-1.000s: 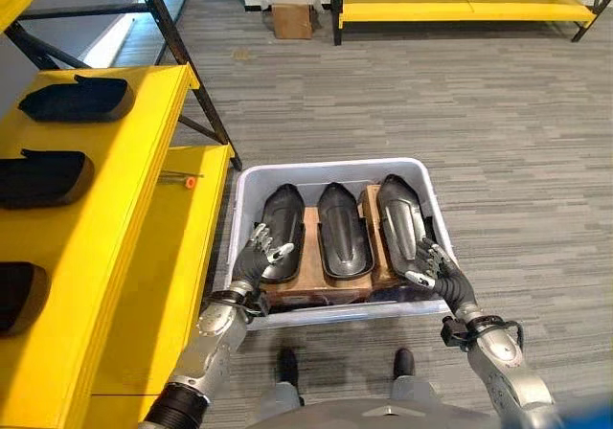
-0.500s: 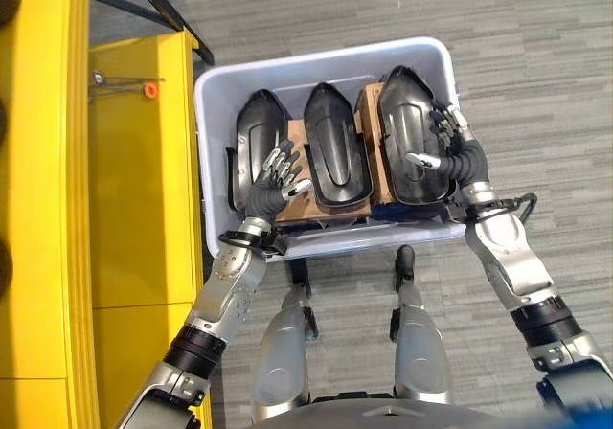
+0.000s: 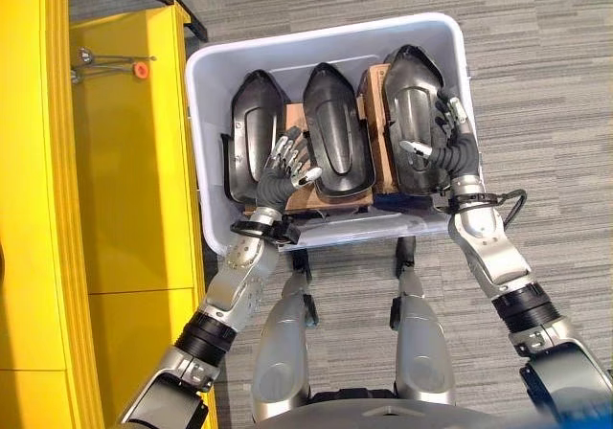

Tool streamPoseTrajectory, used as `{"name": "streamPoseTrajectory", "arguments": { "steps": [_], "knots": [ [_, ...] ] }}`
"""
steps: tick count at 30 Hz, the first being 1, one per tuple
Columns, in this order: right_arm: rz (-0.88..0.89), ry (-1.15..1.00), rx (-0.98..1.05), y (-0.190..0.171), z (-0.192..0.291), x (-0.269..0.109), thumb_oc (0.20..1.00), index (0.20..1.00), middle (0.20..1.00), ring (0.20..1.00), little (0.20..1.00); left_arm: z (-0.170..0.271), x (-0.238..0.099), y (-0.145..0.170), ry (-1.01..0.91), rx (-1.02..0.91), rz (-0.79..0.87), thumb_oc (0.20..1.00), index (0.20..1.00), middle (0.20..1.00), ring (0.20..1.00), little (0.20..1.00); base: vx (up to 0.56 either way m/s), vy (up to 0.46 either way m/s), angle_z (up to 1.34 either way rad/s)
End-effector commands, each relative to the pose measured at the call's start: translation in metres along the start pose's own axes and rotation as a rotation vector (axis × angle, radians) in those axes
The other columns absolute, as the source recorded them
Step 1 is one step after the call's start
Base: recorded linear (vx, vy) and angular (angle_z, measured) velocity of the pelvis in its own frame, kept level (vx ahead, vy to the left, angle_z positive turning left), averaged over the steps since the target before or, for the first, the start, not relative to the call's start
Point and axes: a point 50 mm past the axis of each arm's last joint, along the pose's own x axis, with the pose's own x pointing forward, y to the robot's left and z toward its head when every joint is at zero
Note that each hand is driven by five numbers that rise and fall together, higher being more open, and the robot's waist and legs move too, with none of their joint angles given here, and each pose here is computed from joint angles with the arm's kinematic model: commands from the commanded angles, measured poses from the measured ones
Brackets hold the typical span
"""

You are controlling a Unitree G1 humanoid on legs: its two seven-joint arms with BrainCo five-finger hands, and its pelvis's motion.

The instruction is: Move parts from the plastic box to the shelf.

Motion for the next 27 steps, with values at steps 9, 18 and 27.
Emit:
{"name": "streamPoseTrajectory", "arguments": {
  "steps": [9,18,27],
  "knots": [
    [-0.023,-0.118,-0.042,-0.002,0.013,-0.006,1.0,1.0,1.0,1.0,1.0,0.005,-0.005,0.008,-0.059,0.018,0.031,1.0,1.0,1.0,1.0,1.0,0.0,0.002,0.01],
    [-0.027,-0.102,-0.045,0.004,0.011,0.008,1.0,1.0,1.0,1.0,1.0,0.008,-0.004,0.002,-0.069,-0.008,0.006,1.0,1.0,1.0,1.0,1.0,0.0,-0.001,0.01],
    [-0.114,0.002,-0.074,0.0,-0.011,0.022,1.0,1.0,1.0,1.0,1.0,0.015,0.0,-0.012,-0.098,-0.034,-0.057,1.0,1.0,1.0,1.0,1.0,0.01,-0.015,0.03]
  ]
}}
